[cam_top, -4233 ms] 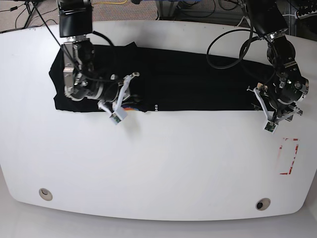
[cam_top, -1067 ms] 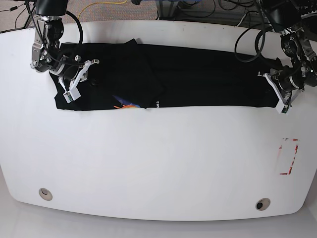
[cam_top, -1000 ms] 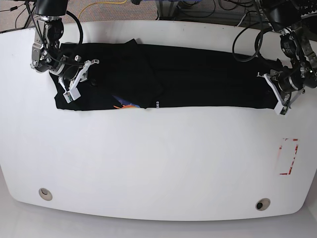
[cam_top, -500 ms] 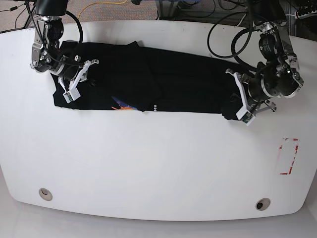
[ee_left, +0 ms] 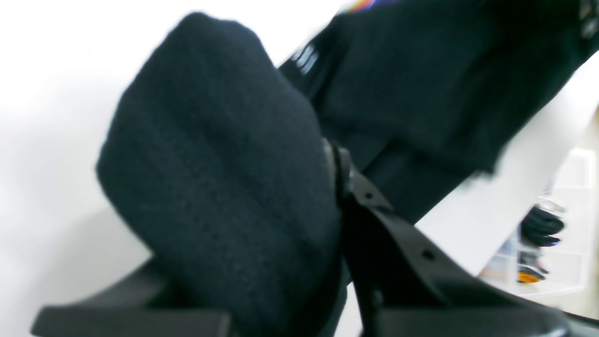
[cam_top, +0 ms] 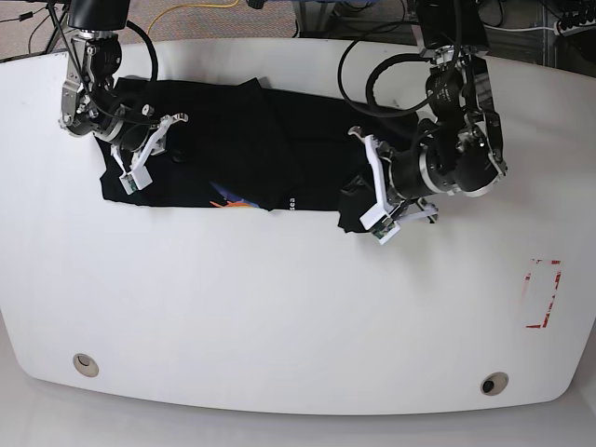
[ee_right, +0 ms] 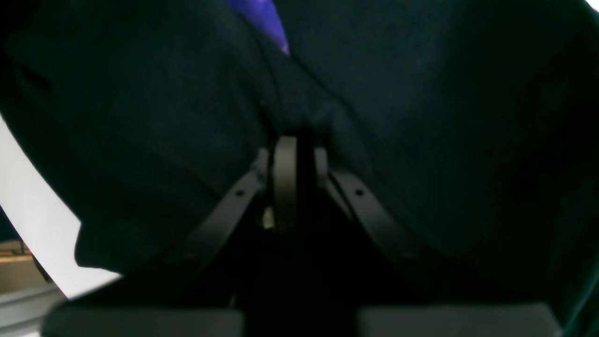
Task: Layout the t-shirt on the table in an organized manner, then fold the t-shirt properly
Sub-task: 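Fold the grasped side with the left gripper toward the right gripper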
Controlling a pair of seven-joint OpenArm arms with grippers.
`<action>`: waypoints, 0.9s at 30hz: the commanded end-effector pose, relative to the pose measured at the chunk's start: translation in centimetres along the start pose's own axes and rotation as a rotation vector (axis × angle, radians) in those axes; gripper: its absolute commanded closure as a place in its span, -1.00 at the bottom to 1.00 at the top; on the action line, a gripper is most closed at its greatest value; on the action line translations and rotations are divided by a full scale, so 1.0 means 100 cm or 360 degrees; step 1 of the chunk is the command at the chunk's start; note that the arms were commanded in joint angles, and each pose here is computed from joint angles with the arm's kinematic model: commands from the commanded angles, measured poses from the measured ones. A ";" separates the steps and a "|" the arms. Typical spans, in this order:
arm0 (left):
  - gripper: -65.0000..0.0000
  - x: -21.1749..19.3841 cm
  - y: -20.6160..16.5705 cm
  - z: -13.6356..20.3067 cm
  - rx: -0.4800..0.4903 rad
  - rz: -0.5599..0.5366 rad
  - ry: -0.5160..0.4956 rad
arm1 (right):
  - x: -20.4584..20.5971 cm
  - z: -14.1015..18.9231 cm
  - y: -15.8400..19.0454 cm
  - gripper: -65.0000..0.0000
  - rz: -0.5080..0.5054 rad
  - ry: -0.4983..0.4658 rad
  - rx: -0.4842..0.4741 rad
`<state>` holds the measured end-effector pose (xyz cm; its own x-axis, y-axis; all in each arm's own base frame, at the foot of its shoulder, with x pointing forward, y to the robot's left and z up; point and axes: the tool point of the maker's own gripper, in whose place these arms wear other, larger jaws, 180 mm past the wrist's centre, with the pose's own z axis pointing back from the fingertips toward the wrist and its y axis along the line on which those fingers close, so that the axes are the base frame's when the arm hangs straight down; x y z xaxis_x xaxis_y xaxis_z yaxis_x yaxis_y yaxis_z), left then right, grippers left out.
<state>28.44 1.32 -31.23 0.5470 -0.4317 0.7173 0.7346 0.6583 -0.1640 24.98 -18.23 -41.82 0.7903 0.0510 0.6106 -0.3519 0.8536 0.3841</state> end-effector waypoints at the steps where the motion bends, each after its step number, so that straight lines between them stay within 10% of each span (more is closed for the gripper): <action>1: 0.91 0.013 -0.016 -0.012 -0.0101 0.0032 -0.0074 | 0.003 0.003 -0.004 0.87 0.0033 0.0011 -0.0024; 17: 0.88 0.002 -0.021 -0.044 -0.0251 0.0176 -0.0010 | 0.004 0.003 -0.002 0.87 0.0030 0.0004 -0.0015; 27: 0.04 0.014 -0.027 -0.048 -0.0322 0.0141 -0.0033 | 0.005 0.003 -0.002 0.87 0.0031 0.0002 -0.0015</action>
<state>28.75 -2.49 -34.77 0.6471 -0.3888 0.6558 0.7178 0.6005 -0.3524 25.07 -18.06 -41.78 0.7888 0.0488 0.6128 -0.3532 0.8518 0.3869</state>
